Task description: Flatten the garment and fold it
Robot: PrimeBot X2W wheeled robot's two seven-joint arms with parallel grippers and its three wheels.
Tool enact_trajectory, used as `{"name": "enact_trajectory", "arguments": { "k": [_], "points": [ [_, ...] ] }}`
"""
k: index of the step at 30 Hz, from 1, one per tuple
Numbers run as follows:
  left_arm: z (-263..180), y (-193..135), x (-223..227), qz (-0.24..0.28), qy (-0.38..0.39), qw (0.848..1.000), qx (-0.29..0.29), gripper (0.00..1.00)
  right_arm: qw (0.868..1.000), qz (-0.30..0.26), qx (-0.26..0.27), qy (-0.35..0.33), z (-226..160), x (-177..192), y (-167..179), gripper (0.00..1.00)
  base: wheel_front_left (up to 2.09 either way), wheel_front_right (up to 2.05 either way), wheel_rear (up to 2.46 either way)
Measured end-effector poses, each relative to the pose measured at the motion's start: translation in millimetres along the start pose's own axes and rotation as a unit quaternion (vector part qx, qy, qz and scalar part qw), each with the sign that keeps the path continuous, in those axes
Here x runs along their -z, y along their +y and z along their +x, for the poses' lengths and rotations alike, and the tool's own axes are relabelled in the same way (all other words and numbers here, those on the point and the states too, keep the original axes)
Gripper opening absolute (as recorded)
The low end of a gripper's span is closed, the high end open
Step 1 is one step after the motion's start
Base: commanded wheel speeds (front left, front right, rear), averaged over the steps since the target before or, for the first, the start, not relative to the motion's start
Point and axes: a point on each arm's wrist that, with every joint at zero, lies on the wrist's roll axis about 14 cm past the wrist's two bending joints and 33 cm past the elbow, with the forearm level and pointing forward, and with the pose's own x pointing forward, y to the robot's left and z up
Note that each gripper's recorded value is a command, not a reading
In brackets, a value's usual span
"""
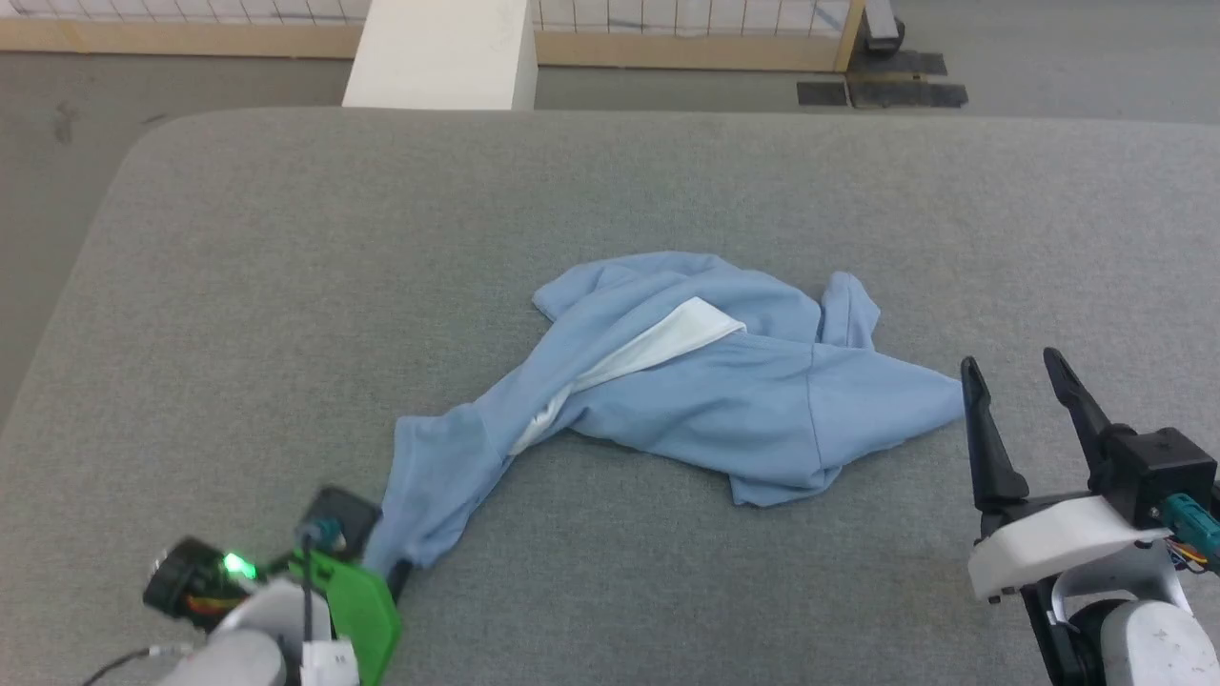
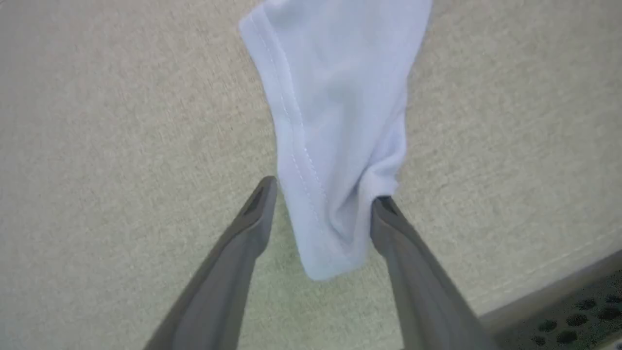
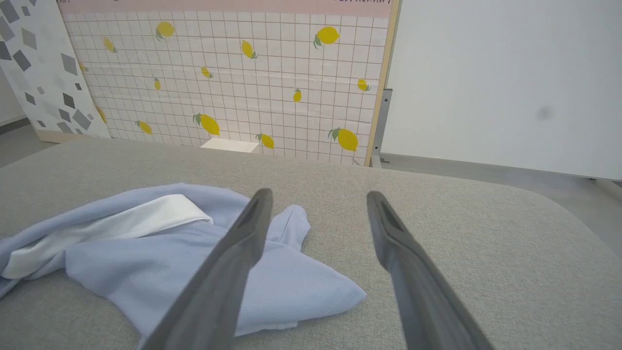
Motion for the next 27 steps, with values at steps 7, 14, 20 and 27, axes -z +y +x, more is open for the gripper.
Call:
{"name": "enact_trajectory", "arguments": {
  "k": [7,14,20,27],
  "points": [
    [-23.8,27.1,-97.9,-0.034,-0.196,0.978,-0.060,1.00,1.000,0.000,-0.003,0.003,-1.4,-2.9,2.2,1.00,0.00,0.00,0.00],
    [-69.1,59.6,-155.9,-0.049,-0.357,0.921,-0.147,1.00,0.998,-0.014,-0.022,0.059,2.7,13.0,7.6,1.00,0.00,0.00,0.00],
    [-62.2,56.8,-144.8,-0.076,-0.356,0.916,-0.166,1.00,0.979,-0.062,-0.051,0.188,9.2,50.6,-2.9,1.00,0.00,0.00,0.00],
    [-46.8,49.6,-126.3,-0.095,-0.332,0.923,-0.169,1.00,0.934,-0.089,-0.071,0.339,38.7,80.5,-20.2,1.00,0.00,0.00,0.00]
  ]
}}
